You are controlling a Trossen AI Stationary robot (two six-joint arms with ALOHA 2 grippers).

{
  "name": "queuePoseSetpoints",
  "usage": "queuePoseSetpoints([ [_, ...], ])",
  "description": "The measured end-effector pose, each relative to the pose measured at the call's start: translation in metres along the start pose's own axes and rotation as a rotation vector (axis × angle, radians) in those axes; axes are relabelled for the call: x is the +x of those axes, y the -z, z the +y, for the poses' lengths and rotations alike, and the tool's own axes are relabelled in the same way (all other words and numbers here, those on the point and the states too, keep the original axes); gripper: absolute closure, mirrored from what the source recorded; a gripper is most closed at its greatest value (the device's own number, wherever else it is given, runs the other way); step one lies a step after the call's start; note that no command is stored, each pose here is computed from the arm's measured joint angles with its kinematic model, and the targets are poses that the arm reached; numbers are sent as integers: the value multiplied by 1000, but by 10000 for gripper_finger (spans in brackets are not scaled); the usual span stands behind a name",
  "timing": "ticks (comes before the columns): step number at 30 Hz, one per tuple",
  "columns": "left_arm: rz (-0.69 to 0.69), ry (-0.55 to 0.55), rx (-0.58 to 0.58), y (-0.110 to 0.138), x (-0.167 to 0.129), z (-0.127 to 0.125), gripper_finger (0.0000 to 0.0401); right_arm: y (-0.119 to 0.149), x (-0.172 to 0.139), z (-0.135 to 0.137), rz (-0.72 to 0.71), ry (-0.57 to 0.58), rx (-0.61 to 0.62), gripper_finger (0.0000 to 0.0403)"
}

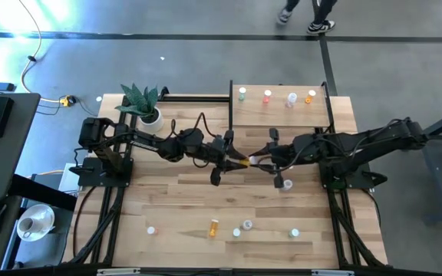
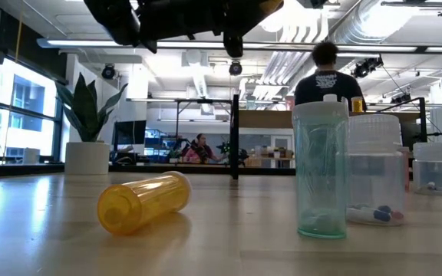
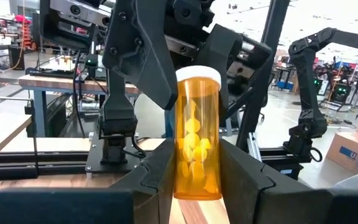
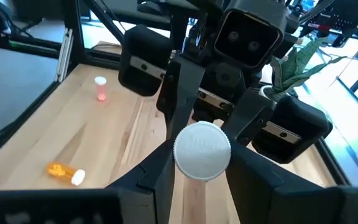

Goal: Pick and place medicine bottles onto shelf by color
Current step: Put the top yellow pill bottle on the shelf aligned with the other yellow pill bottle

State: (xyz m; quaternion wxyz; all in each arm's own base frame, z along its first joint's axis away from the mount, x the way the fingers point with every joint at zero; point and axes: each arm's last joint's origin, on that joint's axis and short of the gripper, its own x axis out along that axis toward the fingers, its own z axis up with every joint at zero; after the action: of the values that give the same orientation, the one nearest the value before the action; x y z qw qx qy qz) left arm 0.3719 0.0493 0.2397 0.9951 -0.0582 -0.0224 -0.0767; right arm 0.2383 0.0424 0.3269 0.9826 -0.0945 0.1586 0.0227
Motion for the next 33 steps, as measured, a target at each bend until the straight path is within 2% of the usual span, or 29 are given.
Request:
queuePoseSetpoints([
  [10, 18, -1, -3, 3, 0, 0, 306, 2, 12, 1, 4, 32, 31, 281],
  [17, 16, -2, -2, 2, 0, 0, 306, 2, 12, 1, 3, 33, 48, 312],
  [21, 15, -4, -2, 2, 0, 0, 300, 2, 12, 1, 4, 33, 46, 310],
  [27, 13, -15, -1, 2, 0, 1, 281, 2, 12, 1, 9, 36, 44, 301],
  [33, 32, -16, 85, 4, 0, 1, 237, 3, 12, 1, 17, 58, 31, 307],
])
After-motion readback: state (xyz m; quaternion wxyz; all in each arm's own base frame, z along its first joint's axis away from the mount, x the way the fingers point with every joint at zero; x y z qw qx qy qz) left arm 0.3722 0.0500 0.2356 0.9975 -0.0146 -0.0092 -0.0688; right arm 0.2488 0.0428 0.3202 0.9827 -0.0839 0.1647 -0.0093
